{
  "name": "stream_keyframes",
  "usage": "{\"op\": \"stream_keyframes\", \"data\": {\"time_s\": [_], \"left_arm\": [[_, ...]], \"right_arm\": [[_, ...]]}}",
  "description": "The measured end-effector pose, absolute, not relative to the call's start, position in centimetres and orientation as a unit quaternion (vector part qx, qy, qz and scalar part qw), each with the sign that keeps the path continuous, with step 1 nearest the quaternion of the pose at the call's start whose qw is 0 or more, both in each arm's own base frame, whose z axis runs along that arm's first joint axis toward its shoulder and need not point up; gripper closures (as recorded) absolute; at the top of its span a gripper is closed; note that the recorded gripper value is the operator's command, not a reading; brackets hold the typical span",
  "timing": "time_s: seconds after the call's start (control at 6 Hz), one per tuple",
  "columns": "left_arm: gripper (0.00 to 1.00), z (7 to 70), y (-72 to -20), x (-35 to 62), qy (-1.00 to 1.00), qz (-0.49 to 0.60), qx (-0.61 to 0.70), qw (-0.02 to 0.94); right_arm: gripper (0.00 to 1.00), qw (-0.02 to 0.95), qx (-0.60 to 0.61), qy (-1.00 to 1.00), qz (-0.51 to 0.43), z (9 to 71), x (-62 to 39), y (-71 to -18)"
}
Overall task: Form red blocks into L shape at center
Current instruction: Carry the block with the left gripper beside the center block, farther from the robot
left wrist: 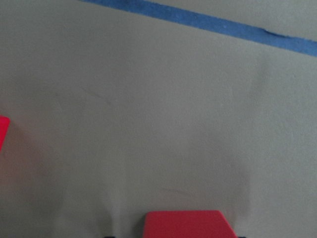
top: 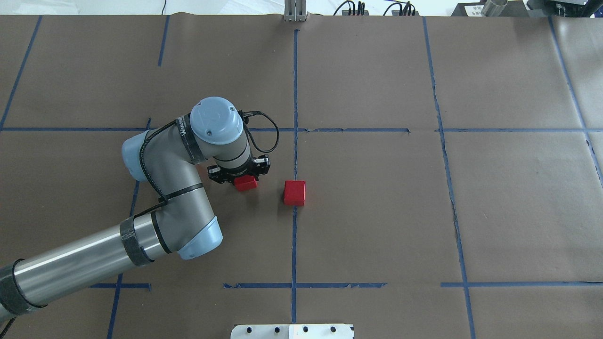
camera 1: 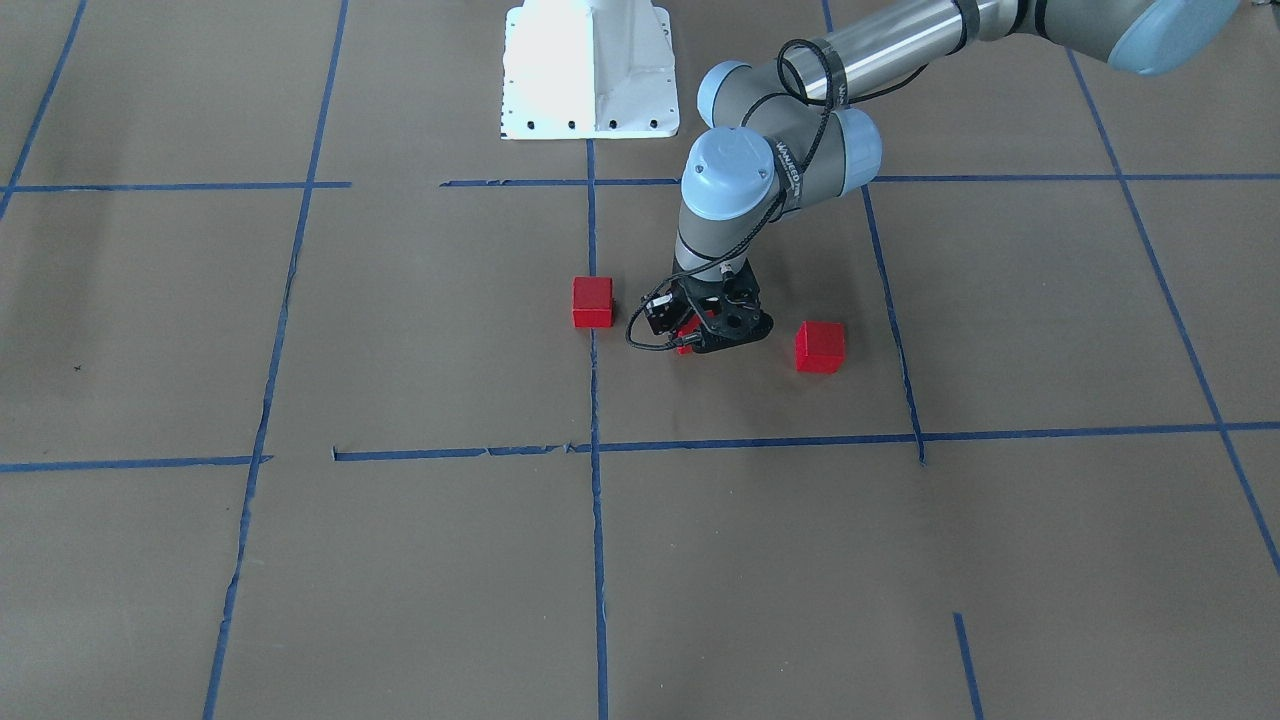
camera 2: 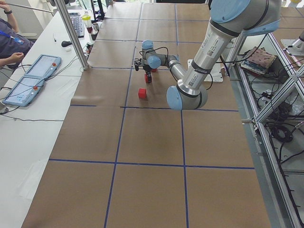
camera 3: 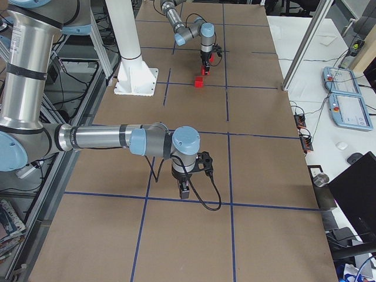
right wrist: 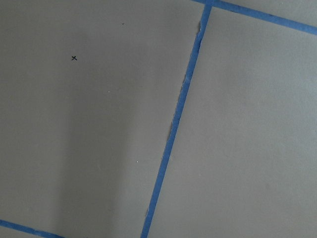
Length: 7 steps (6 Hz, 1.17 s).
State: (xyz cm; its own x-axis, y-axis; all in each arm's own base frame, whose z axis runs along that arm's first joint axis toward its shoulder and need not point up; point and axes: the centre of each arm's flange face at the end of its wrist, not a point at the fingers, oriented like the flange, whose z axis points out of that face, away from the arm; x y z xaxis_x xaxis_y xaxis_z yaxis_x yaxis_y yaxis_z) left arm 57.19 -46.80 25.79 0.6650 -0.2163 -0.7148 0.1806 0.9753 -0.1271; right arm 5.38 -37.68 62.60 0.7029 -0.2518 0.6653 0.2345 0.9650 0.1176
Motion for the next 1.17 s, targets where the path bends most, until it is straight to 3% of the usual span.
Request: {"op": "stream_keyframes", "data": {"time_s": [0.83, 1.17], "left_arm": [[0.95, 16.8, -50.1, 61.5, 0.405, -0.050, 0.041, 0.912], [0.95, 16.5, -50.0, 62.8, 0.400, -0.028, 0.045, 0.915]], "right_arm": [[0.00, 0.923, 0.011, -0.362, -0.132, 62.7, 5.4, -37.7], [0.00, 0.923, 0.011, -0.362, -0.131, 62.7, 5.4, -37.7]]}}
